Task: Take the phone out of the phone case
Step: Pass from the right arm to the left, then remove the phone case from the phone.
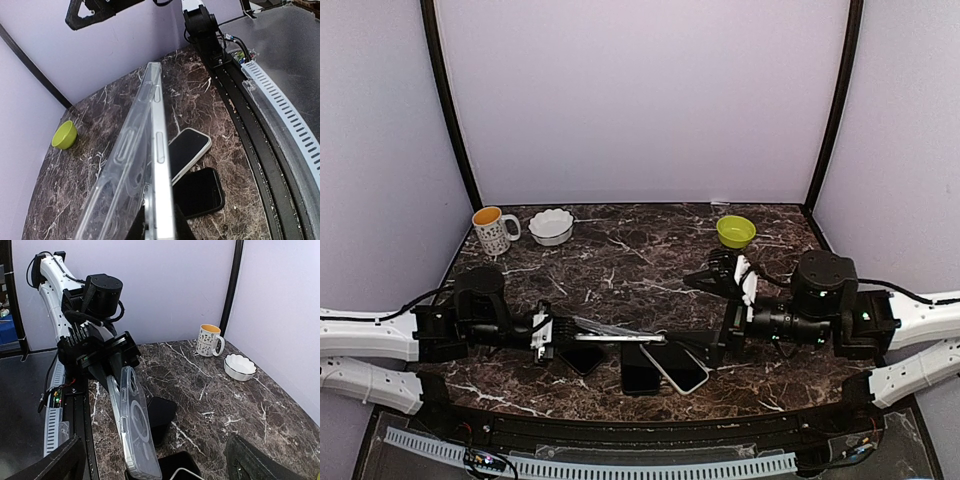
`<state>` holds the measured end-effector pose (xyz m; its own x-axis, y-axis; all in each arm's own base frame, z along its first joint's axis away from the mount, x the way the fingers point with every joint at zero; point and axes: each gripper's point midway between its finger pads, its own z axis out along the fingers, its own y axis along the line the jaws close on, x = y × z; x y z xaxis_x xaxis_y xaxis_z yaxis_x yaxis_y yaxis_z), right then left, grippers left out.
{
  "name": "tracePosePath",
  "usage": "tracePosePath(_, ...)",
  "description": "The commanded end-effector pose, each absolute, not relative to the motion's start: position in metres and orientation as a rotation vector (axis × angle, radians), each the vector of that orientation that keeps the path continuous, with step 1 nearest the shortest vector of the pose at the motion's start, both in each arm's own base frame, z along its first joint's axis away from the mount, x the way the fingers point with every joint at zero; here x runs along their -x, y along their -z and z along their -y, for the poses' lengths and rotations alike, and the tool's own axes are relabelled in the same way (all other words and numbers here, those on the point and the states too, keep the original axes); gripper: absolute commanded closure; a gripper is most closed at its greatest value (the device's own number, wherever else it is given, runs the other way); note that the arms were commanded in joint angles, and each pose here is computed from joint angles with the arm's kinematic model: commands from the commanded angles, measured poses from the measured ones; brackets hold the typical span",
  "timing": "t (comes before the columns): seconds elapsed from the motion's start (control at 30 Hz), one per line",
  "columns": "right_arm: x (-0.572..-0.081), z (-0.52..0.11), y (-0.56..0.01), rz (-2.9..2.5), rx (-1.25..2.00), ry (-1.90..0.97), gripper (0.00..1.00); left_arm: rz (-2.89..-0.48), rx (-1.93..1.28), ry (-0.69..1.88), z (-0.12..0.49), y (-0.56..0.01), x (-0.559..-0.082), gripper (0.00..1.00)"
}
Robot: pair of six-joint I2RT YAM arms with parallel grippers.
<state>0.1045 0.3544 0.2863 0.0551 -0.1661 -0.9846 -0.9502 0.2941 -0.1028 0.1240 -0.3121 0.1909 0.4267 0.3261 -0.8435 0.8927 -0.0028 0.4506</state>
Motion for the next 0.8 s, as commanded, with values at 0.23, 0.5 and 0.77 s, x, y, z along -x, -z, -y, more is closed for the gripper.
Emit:
tracePosePath(0.23, -0.114, -0.344, -0.280, -1.690, 1.081, -0.799, 0.05, -1.010, -1.637, 0.549, 0.340, -0.202, -0.143, 1.00)
tracePosePath(0.5, -0.119, -0.378, -0.255, -1.827, 1.217, -0.703, 0.10, -1.027, -1.689, 0.631, 0.361, -0.200, -0.145, 1.00)
tracePosePath(0.77, -0.127, -0.393, -0.244, -1.835, 1.264, -0.633, 0.20, -1.031, -1.702, 0.670, 0.368, -0.204, -0.144, 1.00)
